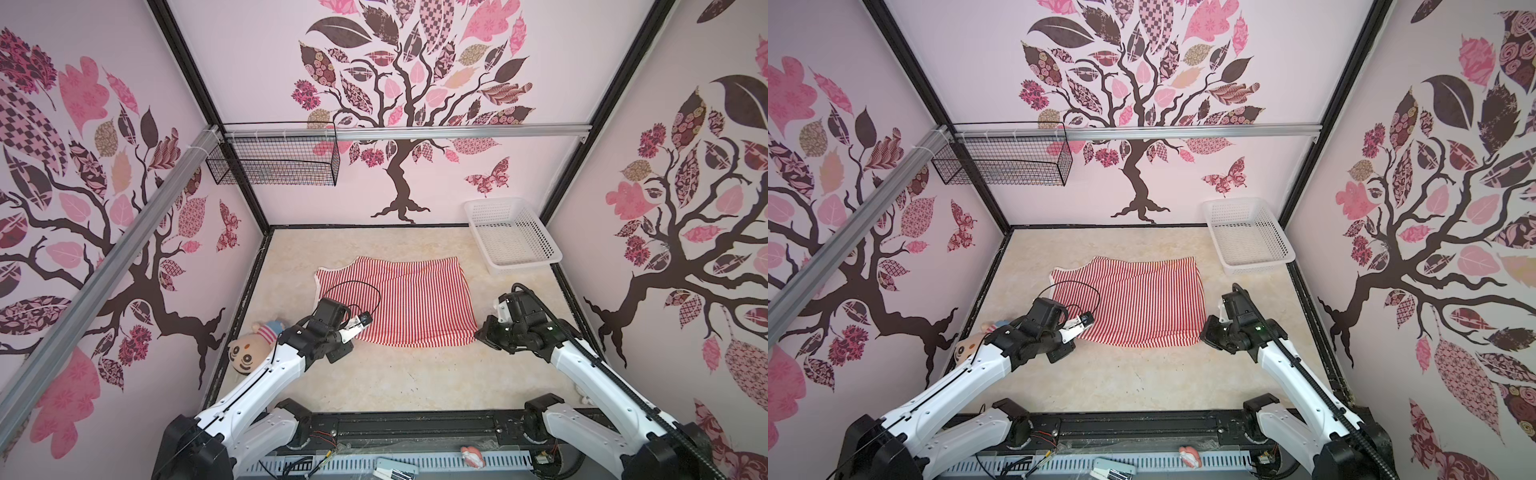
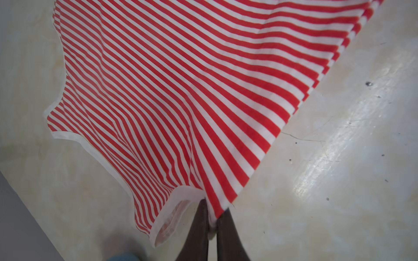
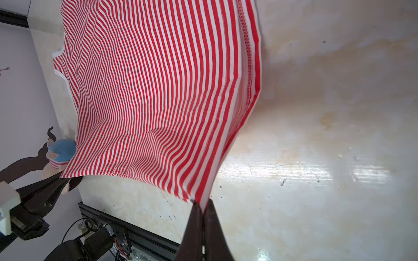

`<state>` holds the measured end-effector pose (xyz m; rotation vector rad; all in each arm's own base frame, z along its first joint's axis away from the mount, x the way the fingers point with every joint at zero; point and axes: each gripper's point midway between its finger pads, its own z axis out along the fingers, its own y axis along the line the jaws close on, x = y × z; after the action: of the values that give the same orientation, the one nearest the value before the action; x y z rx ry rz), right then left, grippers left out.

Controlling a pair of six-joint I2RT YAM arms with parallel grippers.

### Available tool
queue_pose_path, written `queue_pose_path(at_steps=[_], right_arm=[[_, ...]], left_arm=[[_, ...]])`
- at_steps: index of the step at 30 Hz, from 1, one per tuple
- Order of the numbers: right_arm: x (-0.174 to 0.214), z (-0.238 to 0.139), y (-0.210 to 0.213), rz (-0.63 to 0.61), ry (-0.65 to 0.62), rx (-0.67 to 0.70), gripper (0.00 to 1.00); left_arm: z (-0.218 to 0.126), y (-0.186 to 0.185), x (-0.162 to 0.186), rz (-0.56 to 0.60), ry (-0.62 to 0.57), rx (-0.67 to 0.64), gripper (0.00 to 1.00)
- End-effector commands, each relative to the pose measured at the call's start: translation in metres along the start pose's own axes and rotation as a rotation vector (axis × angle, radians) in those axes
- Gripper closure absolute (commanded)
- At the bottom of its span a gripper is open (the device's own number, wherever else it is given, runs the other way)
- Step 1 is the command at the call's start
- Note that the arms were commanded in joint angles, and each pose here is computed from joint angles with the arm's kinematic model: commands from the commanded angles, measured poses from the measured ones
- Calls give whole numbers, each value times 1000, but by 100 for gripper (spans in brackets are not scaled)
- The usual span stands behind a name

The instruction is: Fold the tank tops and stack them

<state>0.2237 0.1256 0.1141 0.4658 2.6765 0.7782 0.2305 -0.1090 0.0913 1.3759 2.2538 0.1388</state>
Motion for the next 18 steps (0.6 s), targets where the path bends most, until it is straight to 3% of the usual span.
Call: queue_pose_path(at_steps=[1,18], right_arm=[[-8,-3,11,-5,2,-7,100],[-67,28,4,33,-54,14,100]], left_arm=[[6,11,-9,27,2,-28,88],[49,81,-34,-30,42,-70,86]])
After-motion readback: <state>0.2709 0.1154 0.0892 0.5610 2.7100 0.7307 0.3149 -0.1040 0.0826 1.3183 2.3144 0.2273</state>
